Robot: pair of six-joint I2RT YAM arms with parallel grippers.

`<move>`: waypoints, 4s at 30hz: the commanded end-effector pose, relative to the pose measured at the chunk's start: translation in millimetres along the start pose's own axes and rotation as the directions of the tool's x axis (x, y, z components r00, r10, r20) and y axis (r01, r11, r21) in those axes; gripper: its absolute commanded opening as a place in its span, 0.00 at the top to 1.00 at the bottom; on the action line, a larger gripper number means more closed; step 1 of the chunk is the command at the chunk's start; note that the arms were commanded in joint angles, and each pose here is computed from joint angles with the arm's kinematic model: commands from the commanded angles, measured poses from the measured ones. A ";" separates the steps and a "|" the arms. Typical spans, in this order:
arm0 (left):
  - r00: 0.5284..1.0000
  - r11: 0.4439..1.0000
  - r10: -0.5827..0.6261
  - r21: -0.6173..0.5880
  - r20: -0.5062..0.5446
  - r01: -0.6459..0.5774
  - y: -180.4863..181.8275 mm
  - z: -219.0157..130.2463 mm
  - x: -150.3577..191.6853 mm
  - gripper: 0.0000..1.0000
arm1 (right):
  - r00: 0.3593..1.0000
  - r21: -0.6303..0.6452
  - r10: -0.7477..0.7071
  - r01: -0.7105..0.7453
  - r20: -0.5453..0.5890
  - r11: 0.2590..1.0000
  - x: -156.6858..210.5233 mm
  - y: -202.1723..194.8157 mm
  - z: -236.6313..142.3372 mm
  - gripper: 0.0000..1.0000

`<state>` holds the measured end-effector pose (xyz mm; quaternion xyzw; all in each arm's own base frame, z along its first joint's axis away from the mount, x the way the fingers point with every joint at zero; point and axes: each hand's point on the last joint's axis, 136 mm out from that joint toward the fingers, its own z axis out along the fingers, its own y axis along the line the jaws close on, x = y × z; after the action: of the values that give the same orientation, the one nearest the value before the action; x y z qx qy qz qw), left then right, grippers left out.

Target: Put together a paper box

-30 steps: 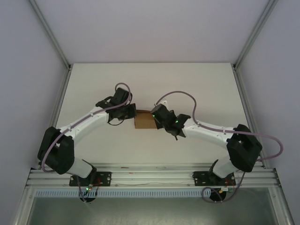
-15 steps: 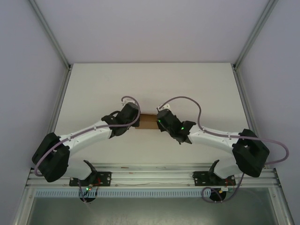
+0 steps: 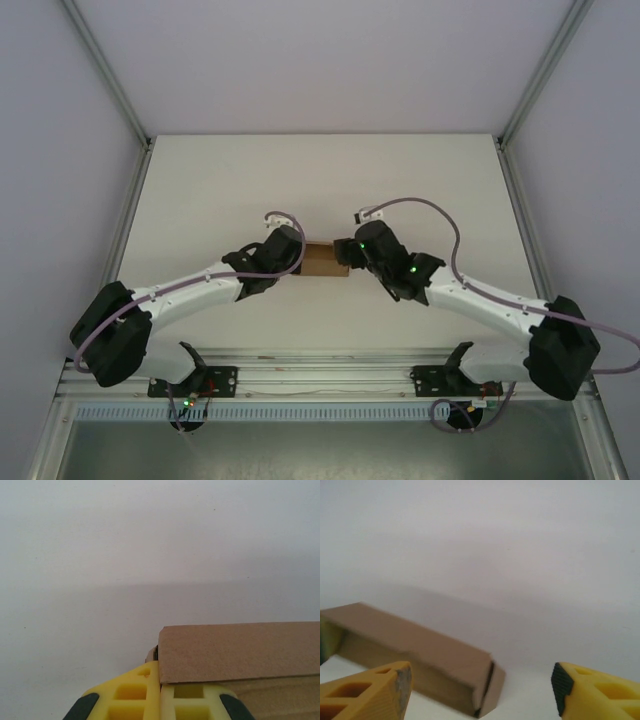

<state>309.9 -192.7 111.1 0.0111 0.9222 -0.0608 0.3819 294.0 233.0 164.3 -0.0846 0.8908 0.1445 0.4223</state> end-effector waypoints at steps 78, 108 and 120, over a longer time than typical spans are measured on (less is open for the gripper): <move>0.987 0.938 -0.132 0.311 -0.092 0.154 26.7 20.0 119.7 0.92 | 0.994 -0.190 -0.067 0.049 -0.091 0.981 144.0 -33.3 42.8 0.93; 0.932 0.936 -0.315 -0.105 0.183 0.337 138.2 -36.5 -34.2 0.00 | 0.393 -0.610 -0.917 0.712 -0.067 0.349 57.3 45.7 16.0 0.02; 0.930 0.926 -0.318 -0.148 0.185 0.346 152.1 -35.5 -13.2 0.00 | 0.268 -0.520 -0.931 0.774 -0.250 0.362 50.3 27.5 71.3 0.33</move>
<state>309.9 -48.2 129.7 -0.1683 0.8830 -0.0602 0.4341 295.7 290.8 81.8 -0.6604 0.7323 0.0508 0.1582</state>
